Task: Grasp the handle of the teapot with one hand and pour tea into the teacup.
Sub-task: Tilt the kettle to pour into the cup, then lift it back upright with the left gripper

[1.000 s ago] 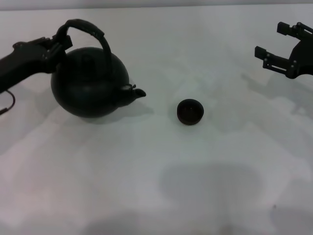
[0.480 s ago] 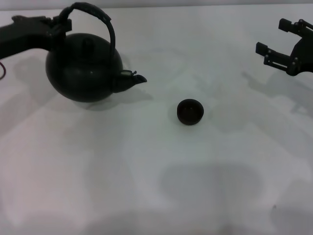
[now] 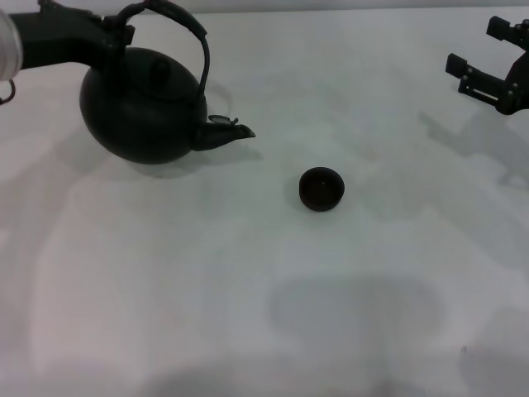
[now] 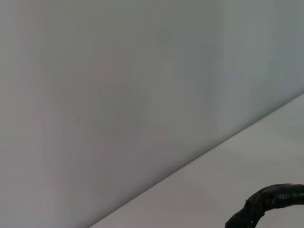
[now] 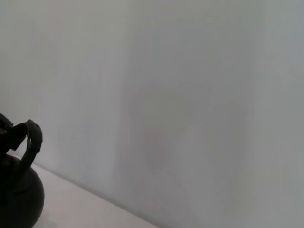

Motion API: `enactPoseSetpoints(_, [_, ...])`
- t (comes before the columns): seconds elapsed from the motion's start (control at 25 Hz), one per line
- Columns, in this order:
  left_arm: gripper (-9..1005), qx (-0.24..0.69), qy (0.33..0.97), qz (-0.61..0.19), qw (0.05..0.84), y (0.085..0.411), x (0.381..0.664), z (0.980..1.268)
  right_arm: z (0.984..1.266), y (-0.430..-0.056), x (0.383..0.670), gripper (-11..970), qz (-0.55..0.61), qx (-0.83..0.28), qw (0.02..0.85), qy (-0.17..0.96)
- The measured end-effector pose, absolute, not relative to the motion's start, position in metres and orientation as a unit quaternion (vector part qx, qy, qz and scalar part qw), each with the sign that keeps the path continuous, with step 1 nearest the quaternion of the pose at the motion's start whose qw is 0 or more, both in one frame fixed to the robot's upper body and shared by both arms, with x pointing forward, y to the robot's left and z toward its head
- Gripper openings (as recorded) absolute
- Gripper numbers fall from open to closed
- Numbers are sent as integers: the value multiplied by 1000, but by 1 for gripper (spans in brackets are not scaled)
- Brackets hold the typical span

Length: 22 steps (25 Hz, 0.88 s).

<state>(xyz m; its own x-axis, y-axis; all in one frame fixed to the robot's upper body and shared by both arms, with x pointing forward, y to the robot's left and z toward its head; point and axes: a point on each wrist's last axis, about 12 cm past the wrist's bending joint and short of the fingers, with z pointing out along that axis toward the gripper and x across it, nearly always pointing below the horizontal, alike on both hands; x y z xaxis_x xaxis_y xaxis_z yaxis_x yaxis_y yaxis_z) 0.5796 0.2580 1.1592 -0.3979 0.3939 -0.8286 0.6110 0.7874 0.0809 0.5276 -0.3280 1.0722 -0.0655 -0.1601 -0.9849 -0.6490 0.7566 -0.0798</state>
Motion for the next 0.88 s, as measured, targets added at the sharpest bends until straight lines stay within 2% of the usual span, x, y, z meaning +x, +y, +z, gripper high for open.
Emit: enactPoseSetpoints(0.88, [144, 435, 790, -8, 431, 178, 584, 1189, 1076, -342, 528, 840, 186, -247, 641, 703])
